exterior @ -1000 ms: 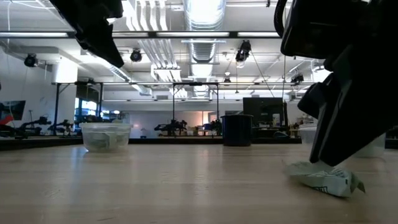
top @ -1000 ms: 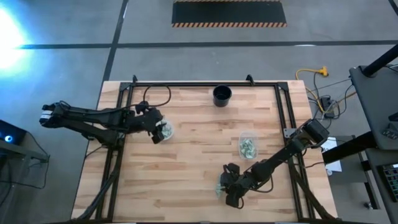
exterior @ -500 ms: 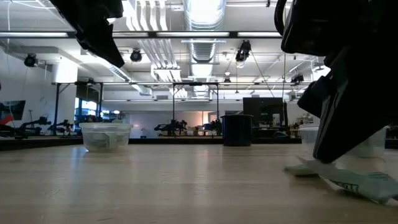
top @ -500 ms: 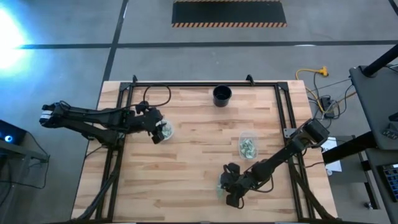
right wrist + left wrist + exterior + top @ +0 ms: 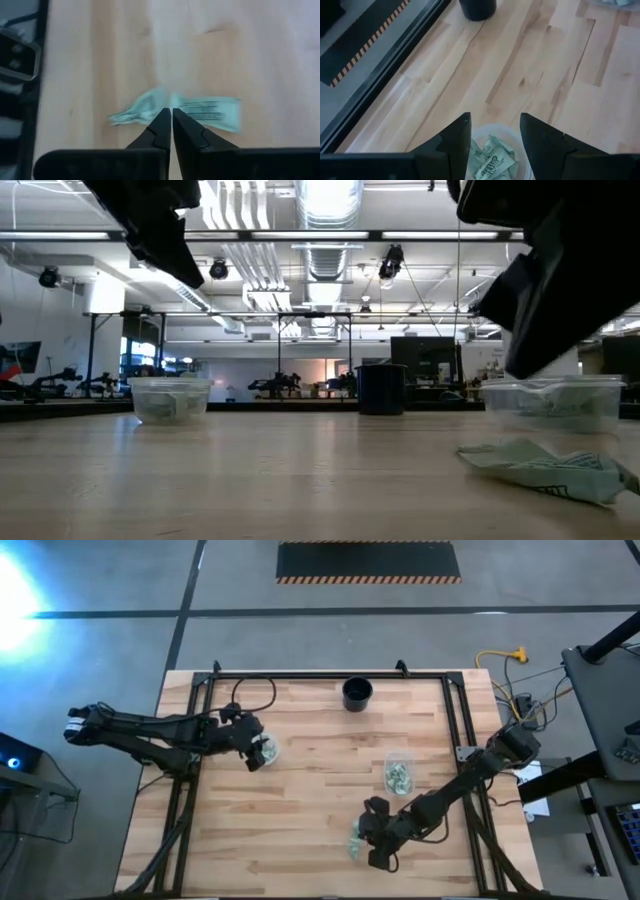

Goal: Pick and place items into bin
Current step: Put the white sweetener packet into the right transparent bin

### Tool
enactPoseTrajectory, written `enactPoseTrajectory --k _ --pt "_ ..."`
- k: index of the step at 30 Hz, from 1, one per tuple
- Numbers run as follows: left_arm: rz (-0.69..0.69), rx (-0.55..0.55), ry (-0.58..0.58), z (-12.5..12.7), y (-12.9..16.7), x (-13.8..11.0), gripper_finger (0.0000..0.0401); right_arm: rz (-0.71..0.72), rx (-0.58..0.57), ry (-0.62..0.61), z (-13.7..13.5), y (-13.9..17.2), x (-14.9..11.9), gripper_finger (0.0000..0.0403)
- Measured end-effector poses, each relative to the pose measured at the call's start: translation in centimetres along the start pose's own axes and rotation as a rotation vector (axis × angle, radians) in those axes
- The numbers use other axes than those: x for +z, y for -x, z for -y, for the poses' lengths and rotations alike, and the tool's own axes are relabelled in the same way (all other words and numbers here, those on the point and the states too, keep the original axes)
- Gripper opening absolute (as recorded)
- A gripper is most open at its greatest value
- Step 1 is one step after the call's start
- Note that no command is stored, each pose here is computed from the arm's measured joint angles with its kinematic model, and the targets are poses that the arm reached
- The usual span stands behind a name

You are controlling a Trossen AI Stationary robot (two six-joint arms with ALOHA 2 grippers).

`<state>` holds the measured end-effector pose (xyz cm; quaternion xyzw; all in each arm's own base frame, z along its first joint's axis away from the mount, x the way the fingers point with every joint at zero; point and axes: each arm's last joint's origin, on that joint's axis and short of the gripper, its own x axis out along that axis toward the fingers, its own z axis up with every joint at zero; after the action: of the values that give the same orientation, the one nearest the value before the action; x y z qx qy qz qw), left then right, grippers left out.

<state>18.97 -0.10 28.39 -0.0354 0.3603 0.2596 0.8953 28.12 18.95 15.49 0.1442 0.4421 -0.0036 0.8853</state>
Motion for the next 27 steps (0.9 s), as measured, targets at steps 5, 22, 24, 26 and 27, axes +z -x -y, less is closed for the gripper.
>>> enactPoseTrajectory --k 5,22,24,26,27 --pt "-0.005 0.003 -0.003 0.2 -0.3 0.0 0.0154 -0.023 0.1 0.059 -0.5 -1.5 -0.2 0.0036" --pt "-0.004 0.003 -0.002 0.3 -0.5 0.1 0.0154 -0.043 -0.026 0.009 1.7 -3.2 0.2 0.017" --pt "-0.005 0.004 -0.002 0.3 -0.5 0.1 0.0154 -0.042 -0.03 0.01 1.6 -3.1 0.2 0.0178" --pt "-0.009 0.005 -0.005 0.4 -0.6 0.0 0.0154 -0.046 -0.053 0.016 1.8 -3.1 0.1 0.0187" --pt "-0.01 0.005 -0.005 0.4 -0.7 0.0 0.0154 -0.051 -0.063 0.018 1.9 -3.1 0.1 0.0191"
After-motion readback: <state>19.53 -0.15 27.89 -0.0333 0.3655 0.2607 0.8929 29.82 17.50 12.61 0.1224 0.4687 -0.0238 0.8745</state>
